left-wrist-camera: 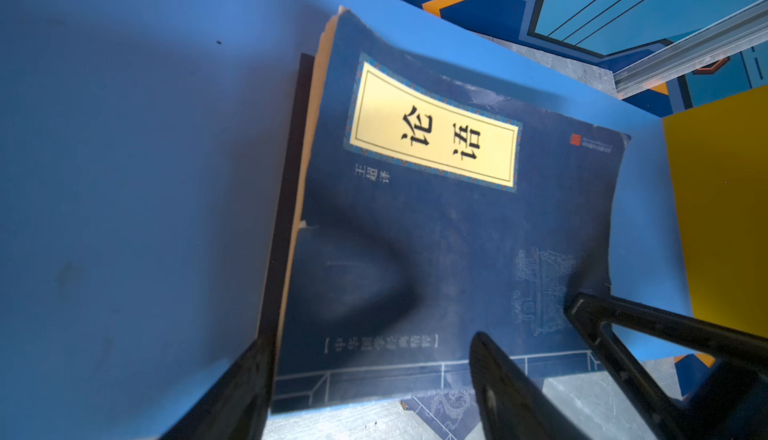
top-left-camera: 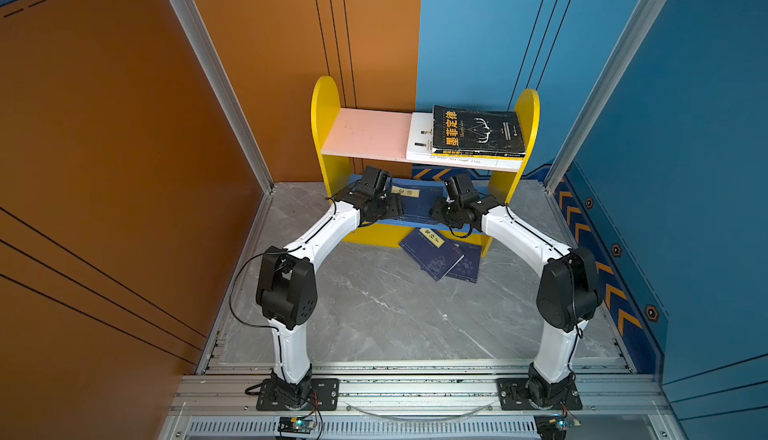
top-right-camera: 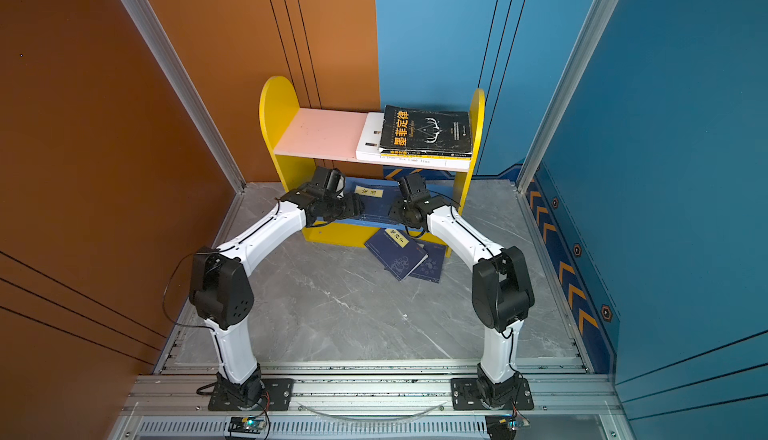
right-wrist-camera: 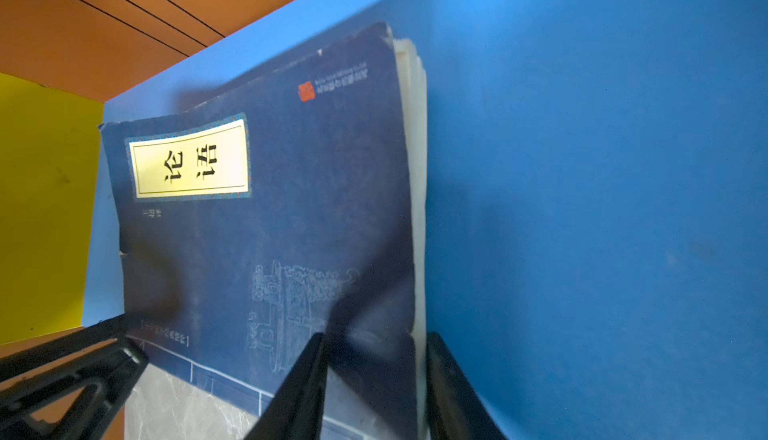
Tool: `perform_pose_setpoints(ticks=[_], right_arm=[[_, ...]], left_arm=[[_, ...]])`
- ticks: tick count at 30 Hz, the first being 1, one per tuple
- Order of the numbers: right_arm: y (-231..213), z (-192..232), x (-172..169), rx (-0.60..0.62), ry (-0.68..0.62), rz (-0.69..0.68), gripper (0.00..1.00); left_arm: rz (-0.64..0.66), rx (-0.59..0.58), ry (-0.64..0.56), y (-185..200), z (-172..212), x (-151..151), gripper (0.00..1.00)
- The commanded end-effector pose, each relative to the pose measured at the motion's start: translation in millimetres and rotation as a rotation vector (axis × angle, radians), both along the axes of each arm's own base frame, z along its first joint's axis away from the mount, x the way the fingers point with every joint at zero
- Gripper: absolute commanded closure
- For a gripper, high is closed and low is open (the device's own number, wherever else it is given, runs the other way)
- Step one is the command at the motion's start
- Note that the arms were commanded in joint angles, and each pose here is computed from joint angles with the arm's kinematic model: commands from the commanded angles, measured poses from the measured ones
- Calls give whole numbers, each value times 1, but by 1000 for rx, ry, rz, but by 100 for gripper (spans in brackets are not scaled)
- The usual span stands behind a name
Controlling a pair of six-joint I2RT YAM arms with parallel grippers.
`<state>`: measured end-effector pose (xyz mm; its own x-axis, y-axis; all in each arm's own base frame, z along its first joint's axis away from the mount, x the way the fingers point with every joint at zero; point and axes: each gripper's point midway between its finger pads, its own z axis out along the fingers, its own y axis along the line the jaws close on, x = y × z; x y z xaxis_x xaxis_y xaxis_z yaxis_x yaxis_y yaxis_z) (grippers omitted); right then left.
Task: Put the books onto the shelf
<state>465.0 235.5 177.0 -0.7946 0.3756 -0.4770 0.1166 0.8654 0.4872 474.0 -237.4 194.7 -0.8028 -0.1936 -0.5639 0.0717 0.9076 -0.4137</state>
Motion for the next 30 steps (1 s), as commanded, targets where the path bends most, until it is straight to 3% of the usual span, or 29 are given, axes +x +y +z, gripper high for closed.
perform_pose_setpoints(ticks=[1, 11, 30], right_arm=[[7, -9, -11, 27, 42, 22, 60], [-3, -5, -16, -43, 30, -1, 56], [12, -9, -19, -120, 29, 56, 54]], left_arm=[[-59, -59, 17, -15, 0, -13, 25], [-11, -45, -16, 14, 11, -5, 22], [-64, -50, 41, -9, -9, -21, 26]])
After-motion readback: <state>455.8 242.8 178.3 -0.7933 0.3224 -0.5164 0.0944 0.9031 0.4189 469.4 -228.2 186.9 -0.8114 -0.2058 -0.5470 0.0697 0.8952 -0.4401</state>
